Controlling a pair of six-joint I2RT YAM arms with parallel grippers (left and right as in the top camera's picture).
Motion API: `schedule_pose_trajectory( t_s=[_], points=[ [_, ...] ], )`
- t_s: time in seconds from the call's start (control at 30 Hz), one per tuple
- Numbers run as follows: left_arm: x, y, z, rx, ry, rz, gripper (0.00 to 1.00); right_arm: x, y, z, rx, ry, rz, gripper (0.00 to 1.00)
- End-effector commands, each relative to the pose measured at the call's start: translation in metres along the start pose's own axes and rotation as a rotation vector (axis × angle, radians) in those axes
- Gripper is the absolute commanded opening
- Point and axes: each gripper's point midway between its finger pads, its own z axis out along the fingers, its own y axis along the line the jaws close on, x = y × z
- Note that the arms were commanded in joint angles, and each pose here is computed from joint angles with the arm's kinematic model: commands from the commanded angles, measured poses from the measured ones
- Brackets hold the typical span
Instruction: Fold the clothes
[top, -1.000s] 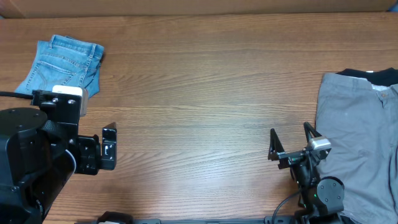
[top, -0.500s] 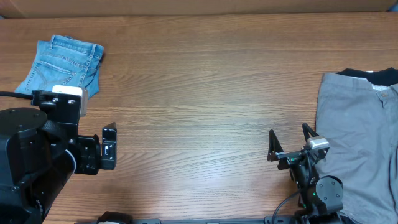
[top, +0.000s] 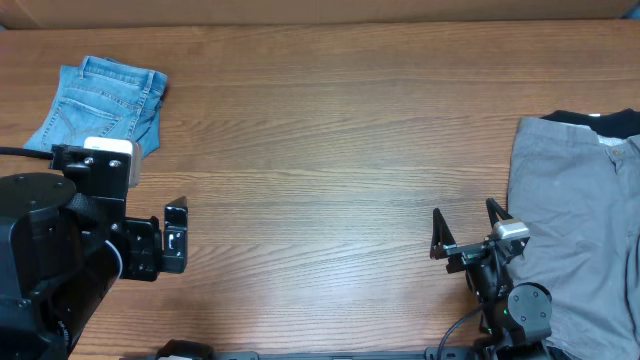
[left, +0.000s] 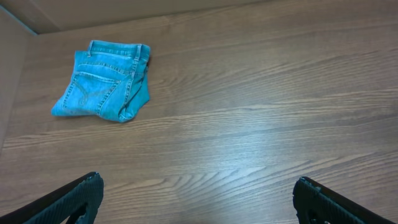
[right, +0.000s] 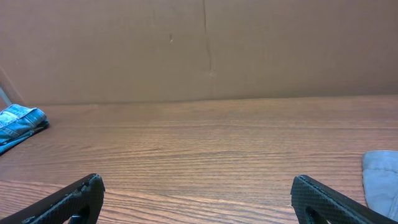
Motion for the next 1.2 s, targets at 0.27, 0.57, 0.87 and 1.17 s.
schedule_pose_trajectory(
  t_s=[0.27, 0.57, 0.87, 1.17],
  points=[
    [0.003, 0.0, 0.002, -0.005, 0.013, -0.014, 1.0, 0.002, 0.002, 0.0, -0.011, -0.004, 0.006, 1.0],
    [-0.034, 0.009, 0.025, -0.052, -0.23, -0.046, 1.0, 0.002, 0.002, 0.0, -0.011, -0.004, 0.006, 1.0],
    [-0.025, 0.01, 0.069, -0.061, -0.485, -0.083, 1.0, 0.002, 0.002, 0.0, -0.011, -0.004, 0.006, 1.0],
    [0.039, 0.009, 0.1, -0.058, -0.626, -0.097, 1.0, 0.002, 0.002, 0.0, -0.011, -0.004, 0.006, 1.0]
  ],
)
